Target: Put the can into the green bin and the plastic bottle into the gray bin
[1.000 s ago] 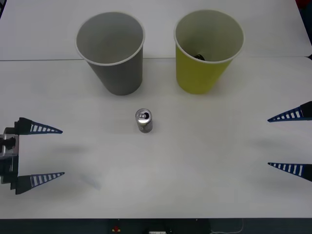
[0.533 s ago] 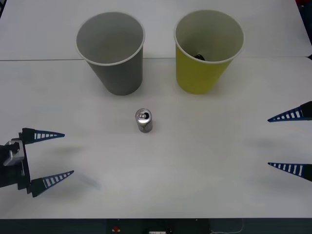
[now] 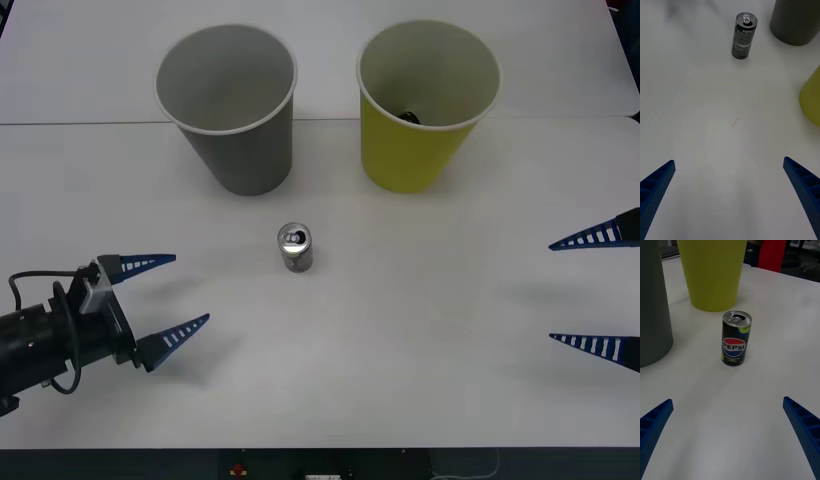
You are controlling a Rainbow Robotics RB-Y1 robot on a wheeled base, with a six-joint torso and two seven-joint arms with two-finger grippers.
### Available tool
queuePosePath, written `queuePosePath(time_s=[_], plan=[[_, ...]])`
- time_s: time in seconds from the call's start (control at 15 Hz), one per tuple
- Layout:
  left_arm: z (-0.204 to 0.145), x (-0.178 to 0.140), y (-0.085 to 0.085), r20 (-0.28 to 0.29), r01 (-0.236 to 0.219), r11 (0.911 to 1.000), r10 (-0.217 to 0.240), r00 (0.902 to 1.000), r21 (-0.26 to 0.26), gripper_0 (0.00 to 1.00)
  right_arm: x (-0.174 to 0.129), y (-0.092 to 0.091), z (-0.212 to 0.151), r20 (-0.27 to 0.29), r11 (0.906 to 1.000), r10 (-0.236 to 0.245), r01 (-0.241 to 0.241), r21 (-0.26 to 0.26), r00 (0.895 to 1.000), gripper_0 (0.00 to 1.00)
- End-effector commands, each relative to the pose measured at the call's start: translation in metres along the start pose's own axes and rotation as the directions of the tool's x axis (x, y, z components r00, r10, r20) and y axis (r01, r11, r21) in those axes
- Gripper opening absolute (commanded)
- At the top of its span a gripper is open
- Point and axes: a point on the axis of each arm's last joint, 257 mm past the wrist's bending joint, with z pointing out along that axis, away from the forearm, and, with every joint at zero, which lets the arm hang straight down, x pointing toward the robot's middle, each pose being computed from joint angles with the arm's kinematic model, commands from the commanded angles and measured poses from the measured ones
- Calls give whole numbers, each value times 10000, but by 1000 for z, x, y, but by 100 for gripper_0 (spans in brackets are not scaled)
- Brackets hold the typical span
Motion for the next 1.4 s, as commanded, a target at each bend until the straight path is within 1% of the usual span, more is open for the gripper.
queuePosePath(time_s=[0.07, 0.13, 0.27, 0.47, 0.6, 0.87, 1.33, 1.4], plan=[[21, -3, -1, 253, 499, 9981, -490, 9985, -367, 100, 0, 0, 0, 0, 10000, 0, 0, 0, 10000, 100], [27, -3, -1, 297, 560, 9974, -547, 9981, -464, 100, 0, 0, 0, 0, 10000, 0, 0, 0, 10000, 100], [38, -2, -2, 350, 985, 9929, -963, 9947, -667, 100, 0, 0, 0, 0, 10000, 0, 0, 0, 10000, 100], [56, -7, -6, 508, 1131, 9905, -1093, 9927, -786, 100, 0, 0, 0, 0, 10000, 0, 0, 0, 10000, 100], [69, -8, -11, 529, 1147, 9904, -1107, 9924, -778, 100, 0, 0, 0, 0, 10000, 0, 0, 0, 10000, 100], [96, -1, -6, 515, 1128, 9901, -1087, 9927, -836, 100, 0, 0, 0, 0, 10000, 0, 0, 0, 10000, 100], [148, -4, -11, 677, 1026, 9927, -982, 9929, -637, 100, 0, 0, 0, 0, 10000, 0, 0, 0, 10000, 100], [154, -7, -11, 650, 947, 9934, -905, 9938, -651, 100, 0, 0, 0, 0, 10000, 0, 0, 0, 10000, 100]])
